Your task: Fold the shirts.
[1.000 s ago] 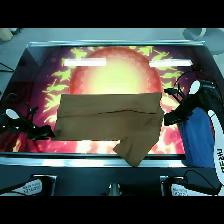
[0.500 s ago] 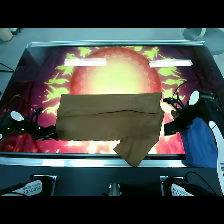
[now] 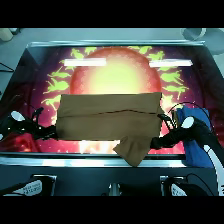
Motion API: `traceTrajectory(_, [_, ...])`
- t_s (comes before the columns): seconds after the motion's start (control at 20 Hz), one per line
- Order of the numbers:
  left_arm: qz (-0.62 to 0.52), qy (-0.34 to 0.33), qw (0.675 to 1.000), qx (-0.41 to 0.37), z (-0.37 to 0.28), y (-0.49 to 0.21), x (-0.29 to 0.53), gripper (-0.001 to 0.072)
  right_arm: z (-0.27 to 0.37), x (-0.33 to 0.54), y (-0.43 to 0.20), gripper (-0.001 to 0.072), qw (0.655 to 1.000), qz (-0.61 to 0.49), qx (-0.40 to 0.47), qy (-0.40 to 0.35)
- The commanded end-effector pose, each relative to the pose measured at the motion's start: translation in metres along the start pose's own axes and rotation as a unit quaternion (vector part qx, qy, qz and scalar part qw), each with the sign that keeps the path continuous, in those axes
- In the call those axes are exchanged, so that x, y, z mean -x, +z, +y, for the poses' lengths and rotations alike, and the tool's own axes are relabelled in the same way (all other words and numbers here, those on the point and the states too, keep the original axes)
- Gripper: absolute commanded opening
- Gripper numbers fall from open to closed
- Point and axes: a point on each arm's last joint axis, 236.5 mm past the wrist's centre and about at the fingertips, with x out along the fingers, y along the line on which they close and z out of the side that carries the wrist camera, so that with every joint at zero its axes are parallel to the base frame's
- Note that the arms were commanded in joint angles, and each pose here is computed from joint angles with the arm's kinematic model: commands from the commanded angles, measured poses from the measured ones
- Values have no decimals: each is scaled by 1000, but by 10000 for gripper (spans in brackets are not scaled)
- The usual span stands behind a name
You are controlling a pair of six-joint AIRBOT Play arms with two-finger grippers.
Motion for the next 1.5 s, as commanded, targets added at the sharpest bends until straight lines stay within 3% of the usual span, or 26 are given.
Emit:
traceTrajectory(0.0, [2, -2, 1000, 0, -1, -1, 1, 24, 11, -7, 13, 513, 998, -39, -31, 26])
traceTrajectory(0.15, [1, -2, 1000, 0, -1, -1, 1, 25, 13, -16, 6, 478, 997, -32, -53, 37])
traceTrajectory(0.25, [1, -2, 1000, 0, -1, -1, 1, 24, 11, -24, 5, 322, 997, -37, -63, 37])
traceTrajectory(0.35, [1, -2, 1000, 0, -1, 0, 1, 24, 7, -24, 11, 19, 996, -52, -65, 30])
traceTrajectory(0.6, [-59, -12, 997, -53, -23, 26, 46, 21, 21, 28, 43, 16, 995, -97, 28, 19])
traceTrajectory(0.85, [-170, -9, 984, -48, -48, 86, 122, 20, 25, 135, 138, 16, 969, -227, 90, -45])
traceTrajectory(1.15, [-174, -59, 982, -30, -62, 168, 115, 21, -17, 145, 254, 17, 956, -280, 66, -56])
traceTrajectory(1.45, [-157, -75, 984, -23, -68, 223, 83, 22, -44, 108, 298, 19, 953, -299, 25, -34])
